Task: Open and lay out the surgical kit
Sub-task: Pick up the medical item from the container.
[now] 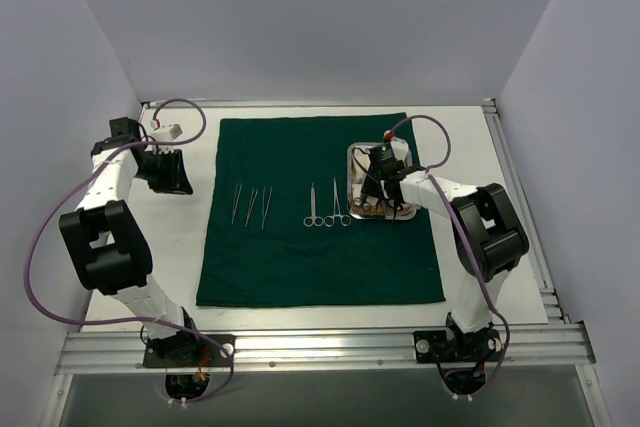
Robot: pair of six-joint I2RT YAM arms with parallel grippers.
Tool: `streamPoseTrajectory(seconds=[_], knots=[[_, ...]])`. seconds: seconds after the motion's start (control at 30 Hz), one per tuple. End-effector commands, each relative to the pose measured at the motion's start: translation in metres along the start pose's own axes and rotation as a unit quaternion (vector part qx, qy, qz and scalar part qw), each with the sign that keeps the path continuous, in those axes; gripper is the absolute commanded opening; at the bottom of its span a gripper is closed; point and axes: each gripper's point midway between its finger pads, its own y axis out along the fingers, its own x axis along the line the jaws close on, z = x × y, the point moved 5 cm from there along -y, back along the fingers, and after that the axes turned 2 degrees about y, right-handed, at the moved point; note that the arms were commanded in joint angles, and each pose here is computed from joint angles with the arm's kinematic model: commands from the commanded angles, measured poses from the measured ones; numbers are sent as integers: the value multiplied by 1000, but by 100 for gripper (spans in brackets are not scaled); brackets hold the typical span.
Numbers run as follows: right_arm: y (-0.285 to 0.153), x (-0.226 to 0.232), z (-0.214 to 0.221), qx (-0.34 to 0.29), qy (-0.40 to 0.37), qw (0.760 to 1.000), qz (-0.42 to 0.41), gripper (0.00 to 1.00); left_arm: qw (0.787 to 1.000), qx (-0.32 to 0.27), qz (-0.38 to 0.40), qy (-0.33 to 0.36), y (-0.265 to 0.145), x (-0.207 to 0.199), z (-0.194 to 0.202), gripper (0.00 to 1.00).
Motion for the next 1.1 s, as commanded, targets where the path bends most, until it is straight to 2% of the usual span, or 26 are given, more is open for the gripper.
streamPoseTrajectory(seconds=[0.0, 0.17, 0.37, 0.6, 1.07], knots=[[5, -1, 2, 2, 10, 1000, -5, 25, 1000, -25, -1, 15, -15, -4, -9, 36], [11, -1, 8, 11, 8, 1000, -7, 24, 1000, -24, 0, 16, -15, -4, -9, 36], [16, 0, 10, 16, 5, 1000, -9, 18, 1000, -23, -1, 16, -14, -4, -8, 36], [9, 0, 6, 8, 7, 1000, -9, 1, 1000, -22, -2, 17, -14, -3, -7, 36], [-24, 9, -17, -36, -5, 999, -17, 0, 999, -27, -1, 19, -17, -5, -9, 36]])
